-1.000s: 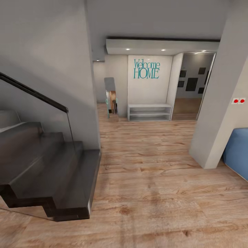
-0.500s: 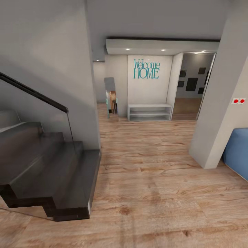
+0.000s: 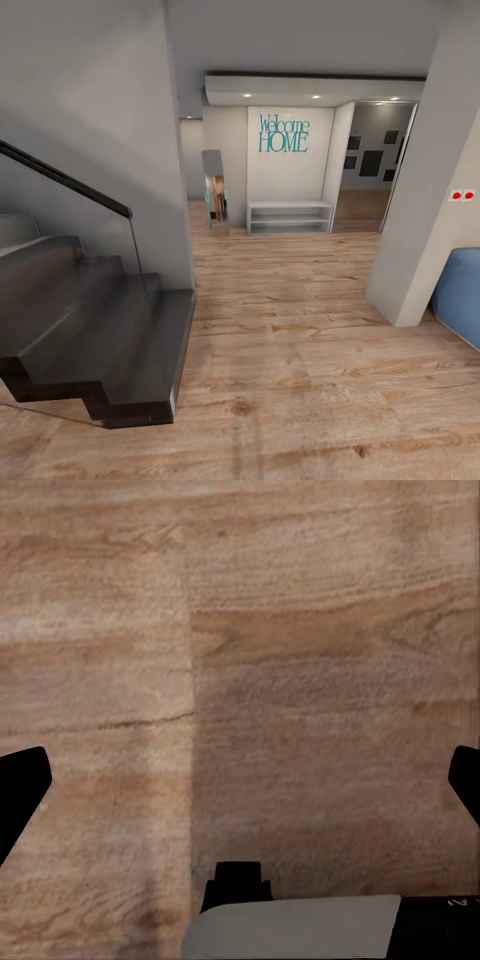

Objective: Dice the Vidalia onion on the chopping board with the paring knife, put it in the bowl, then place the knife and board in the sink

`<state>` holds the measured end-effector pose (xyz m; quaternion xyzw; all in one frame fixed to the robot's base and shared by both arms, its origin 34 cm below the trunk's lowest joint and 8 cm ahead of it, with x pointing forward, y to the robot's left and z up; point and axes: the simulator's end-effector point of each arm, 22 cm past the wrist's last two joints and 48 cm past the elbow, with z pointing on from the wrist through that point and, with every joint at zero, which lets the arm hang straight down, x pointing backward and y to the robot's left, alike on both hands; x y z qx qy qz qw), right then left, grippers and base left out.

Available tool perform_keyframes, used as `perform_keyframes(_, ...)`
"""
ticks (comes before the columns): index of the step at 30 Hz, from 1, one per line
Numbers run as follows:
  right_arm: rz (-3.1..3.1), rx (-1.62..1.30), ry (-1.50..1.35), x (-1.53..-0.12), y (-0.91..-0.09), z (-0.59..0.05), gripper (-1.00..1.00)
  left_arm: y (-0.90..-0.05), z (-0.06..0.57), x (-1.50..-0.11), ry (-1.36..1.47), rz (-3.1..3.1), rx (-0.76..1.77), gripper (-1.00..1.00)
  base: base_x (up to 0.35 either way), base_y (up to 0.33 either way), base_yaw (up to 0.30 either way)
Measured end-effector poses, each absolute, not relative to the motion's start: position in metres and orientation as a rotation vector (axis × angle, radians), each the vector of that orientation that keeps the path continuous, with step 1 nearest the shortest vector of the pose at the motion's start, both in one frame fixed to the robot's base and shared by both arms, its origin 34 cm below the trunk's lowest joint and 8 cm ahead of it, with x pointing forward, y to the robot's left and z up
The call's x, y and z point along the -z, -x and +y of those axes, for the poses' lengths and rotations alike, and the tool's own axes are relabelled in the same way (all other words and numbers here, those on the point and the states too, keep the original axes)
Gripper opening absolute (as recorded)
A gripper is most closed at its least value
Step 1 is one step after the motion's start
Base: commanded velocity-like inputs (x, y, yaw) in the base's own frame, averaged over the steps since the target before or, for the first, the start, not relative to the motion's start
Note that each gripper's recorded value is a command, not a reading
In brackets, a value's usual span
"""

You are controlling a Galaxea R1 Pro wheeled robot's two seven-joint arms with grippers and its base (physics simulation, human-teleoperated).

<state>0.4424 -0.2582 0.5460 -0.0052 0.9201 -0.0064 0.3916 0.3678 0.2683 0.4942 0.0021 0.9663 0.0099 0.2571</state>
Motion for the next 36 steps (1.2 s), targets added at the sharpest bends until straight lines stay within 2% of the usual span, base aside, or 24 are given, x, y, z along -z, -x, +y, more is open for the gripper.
perform_keyframes(12, 2.303, 0.009, 0.013, -0.5501, -0.4454, -0.2559, 1.00, -0.3728, 0.2783, -0.4979, -0.014, 2.575, -0.043, 1.00, -0.007, 0.000, 0.000)
perform_keyframes(26, 2.302, 0.009, 0.006, -0.5501, -0.4459, -0.2545, 1.00, -0.3700, 0.2756, -0.4961, -0.015, 2.582, -0.038, 1.00, -0.289, 0.000, 0.000)
perform_keyframes(36, 2.282, 0.010, -0.001, -0.5536, -0.4486, -0.2536, 1.00, -0.3699, 0.2738, -0.4963, -0.019, 2.581, -0.034, 1.00, -0.052, 0.000, 0.055)
